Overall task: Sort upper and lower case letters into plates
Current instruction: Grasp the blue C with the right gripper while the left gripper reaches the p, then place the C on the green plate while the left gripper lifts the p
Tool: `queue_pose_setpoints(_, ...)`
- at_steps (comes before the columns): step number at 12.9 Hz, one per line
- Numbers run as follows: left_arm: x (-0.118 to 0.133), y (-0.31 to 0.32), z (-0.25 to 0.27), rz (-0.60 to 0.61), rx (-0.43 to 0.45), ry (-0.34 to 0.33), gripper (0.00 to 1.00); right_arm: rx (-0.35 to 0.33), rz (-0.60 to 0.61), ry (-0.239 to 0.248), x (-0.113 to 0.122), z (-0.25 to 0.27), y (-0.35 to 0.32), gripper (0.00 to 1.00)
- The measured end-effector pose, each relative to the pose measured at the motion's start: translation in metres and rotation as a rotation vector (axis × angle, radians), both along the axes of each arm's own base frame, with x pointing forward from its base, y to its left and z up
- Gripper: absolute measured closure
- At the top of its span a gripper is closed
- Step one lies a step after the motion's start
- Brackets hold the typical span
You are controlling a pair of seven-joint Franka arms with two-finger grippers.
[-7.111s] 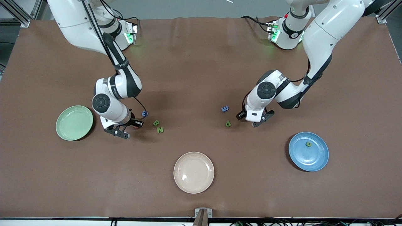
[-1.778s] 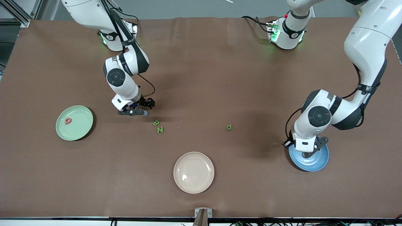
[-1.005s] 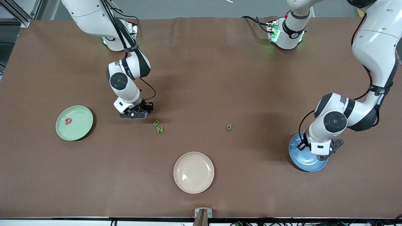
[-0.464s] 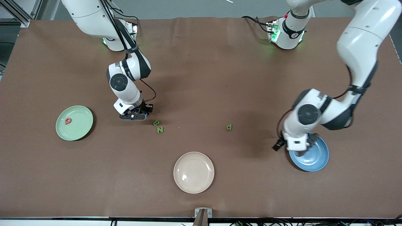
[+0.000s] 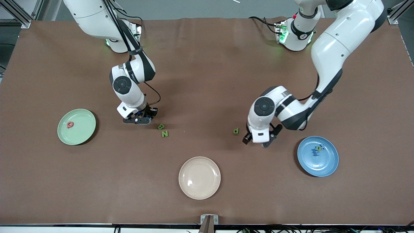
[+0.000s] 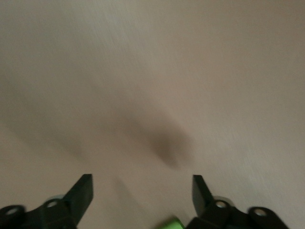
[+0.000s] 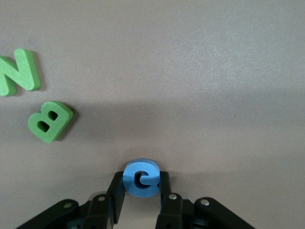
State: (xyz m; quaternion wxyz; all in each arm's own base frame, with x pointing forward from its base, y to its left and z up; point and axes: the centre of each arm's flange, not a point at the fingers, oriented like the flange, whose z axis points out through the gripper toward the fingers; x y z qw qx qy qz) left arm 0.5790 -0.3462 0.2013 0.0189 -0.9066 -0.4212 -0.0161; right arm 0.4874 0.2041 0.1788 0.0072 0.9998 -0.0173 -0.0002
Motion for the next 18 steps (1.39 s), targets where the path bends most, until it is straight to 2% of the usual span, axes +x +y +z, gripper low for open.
queue_pose_setpoints(3,-0.011,-0.038,-0.015,0.016,-0.010,0.005,0.15,-0.023,0.000,0.071,0.014,0.027,-0.028,0.66)
queue_pose_setpoints(6,-0.016,-0.056,-0.030,0.029,0.001,0.004,0.19,-0.004,0.059,0.119,0.030,0.071,-0.105,0.66)
queue_pose_setpoints(8,-0.012,-0.054,-0.029,0.035,0.001,-0.001,0.23,0.019,0.130,0.119,0.038,0.080,-0.183,0.66)
queue_pose_setpoints(10,-0.010,-0.052,-0.029,0.040,0.002,-0.004,0.26,0.037,0.176,0.124,0.034,0.077,-0.252,0.66)
queue_pose_setpoints(11,-0.009,-0.052,-0.028,0.041,0.000,-0.007,0.35,0.044,0.195,0.122,0.031,0.077,-0.276,0.66)
queue_pose_setpoints(12,-0.009,-0.052,-0.028,0.041,-0.001,-0.007,0.35,0.048,0.216,0.116,0.029,0.078,-0.297,0.66)
queue_pose_setpoints(13,-0.008,-0.053,-0.027,0.041,-0.003,-0.009,0.40,0.051,0.235,0.111,0.027,0.078,-0.316,0.66)
queue_pose_setpoints(14,-0.008,-0.054,-0.026,0.042,-0.006,-0.011,0.50,0.053,0.253,0.109,0.025,0.077,-0.334,0.66)
queue_pose_setpoints(17,-0.011,-0.058,-0.026,0.054,-0.005,-0.011,0.49,0.037,0.287,0.092,0.023,0.059,-0.374,0.66)
queue_pose_setpoints(18,-0.013,-0.061,-0.026,0.058,-0.005,-0.012,0.52,0.034,0.291,0.097,0.022,0.050,-0.378,0.66)
